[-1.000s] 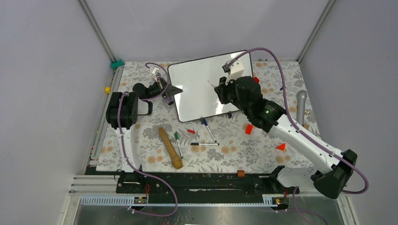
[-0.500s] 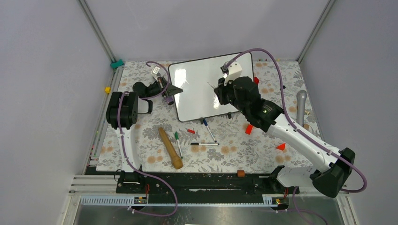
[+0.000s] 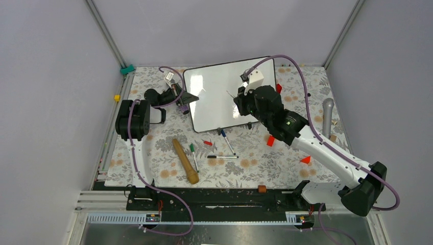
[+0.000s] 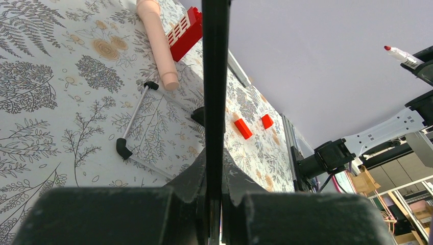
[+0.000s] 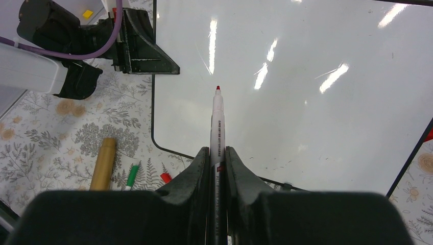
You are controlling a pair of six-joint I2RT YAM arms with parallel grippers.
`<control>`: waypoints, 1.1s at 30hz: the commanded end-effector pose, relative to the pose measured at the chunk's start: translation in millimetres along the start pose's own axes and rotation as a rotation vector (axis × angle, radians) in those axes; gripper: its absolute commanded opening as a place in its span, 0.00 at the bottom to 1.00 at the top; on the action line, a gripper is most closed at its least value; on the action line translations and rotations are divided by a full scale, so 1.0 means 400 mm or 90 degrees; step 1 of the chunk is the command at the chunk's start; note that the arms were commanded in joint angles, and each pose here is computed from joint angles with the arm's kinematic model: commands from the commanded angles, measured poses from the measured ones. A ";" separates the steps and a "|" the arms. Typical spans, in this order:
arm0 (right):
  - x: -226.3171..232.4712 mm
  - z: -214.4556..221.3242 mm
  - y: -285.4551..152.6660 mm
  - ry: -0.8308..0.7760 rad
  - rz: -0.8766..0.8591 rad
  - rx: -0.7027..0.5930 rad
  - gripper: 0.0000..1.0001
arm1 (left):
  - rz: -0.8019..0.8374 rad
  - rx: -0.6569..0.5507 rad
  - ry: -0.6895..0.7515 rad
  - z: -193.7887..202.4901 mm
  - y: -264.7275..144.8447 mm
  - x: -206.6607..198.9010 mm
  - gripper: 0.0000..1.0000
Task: Write a sentence on the whiteboard
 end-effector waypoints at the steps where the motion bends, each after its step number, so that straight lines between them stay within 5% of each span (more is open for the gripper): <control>1: -0.011 -0.038 -0.011 -0.003 0.009 -0.044 0.00 | -0.007 0.003 0.008 0.017 -0.009 0.012 0.00; 33: 0.021 -0.029 0.063 0.053 0.017 -0.009 0.00 | 0.034 0.043 0.072 -0.001 -0.013 -0.040 0.00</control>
Point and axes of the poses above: each gripper's point midway between its finger pads, its own y axis out along the fingers, its own x axis along the line the jaws close on, z = x × y, the point moved 3 cm from there along -y, back along the fingers, and after that the axes turned 5 degrees about y, right-handed, at the moved point
